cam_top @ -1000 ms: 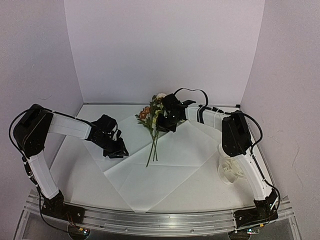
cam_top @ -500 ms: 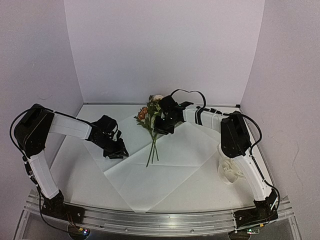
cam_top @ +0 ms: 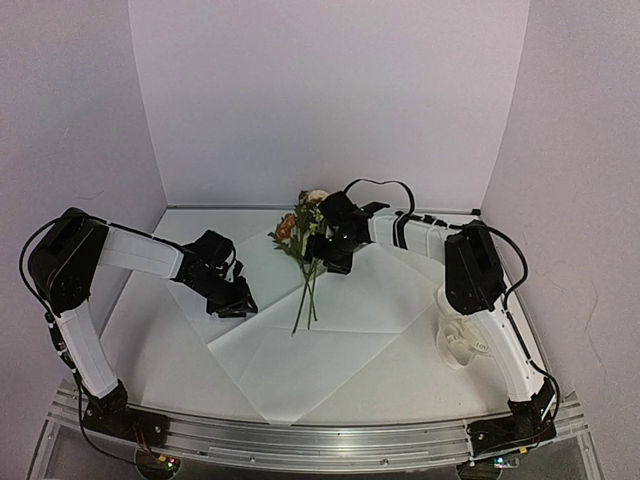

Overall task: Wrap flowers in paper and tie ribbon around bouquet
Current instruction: Place the fake flower on the flattened wrapping paper.

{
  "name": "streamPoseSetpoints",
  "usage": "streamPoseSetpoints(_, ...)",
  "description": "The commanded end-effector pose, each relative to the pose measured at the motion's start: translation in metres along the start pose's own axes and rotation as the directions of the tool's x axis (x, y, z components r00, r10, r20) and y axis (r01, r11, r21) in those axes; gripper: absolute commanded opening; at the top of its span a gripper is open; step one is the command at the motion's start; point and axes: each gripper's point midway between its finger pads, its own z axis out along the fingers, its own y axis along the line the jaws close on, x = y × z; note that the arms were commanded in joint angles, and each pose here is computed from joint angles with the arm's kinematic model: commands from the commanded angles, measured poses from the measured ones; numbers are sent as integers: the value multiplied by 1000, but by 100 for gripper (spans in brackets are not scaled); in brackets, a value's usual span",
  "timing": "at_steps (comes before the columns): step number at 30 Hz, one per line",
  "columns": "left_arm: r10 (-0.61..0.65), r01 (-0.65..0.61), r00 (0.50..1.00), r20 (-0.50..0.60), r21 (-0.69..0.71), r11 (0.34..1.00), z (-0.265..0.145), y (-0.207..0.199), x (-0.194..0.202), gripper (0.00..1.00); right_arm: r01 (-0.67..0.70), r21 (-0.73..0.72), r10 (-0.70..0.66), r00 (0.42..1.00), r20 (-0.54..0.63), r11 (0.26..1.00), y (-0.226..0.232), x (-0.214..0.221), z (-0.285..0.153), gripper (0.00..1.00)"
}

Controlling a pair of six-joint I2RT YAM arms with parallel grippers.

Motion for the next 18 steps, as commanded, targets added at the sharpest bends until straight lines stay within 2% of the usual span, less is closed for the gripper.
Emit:
streamPoseSetpoints(1,49,-52,997,61,52,997,-17,-28,-22,37,41,3,-41,994,96,999,17,-22,-78,84)
streamPoseSetpoints(4,61,-67,994,91,63,996,-26,-35,-28,40,56,32,-60,992,113,998,9,-17,-106,91)
streamPoseSetpoints(8,33,-45,988,151,76,996,-51,-44,-35,41,43,48,-47,995,87,998,-6,7,-133,93)
streamPoseSetpoints(11,-31,19,978,205,60,998,-75,-36,-28,47,30,59,-34,997,66,998,-18,31,-149,94)
streamPoseSetpoints(18,-246,251,932,267,15,968,-107,17,23,51,14,38,-15,1000,27,999,-34,84,-160,95)
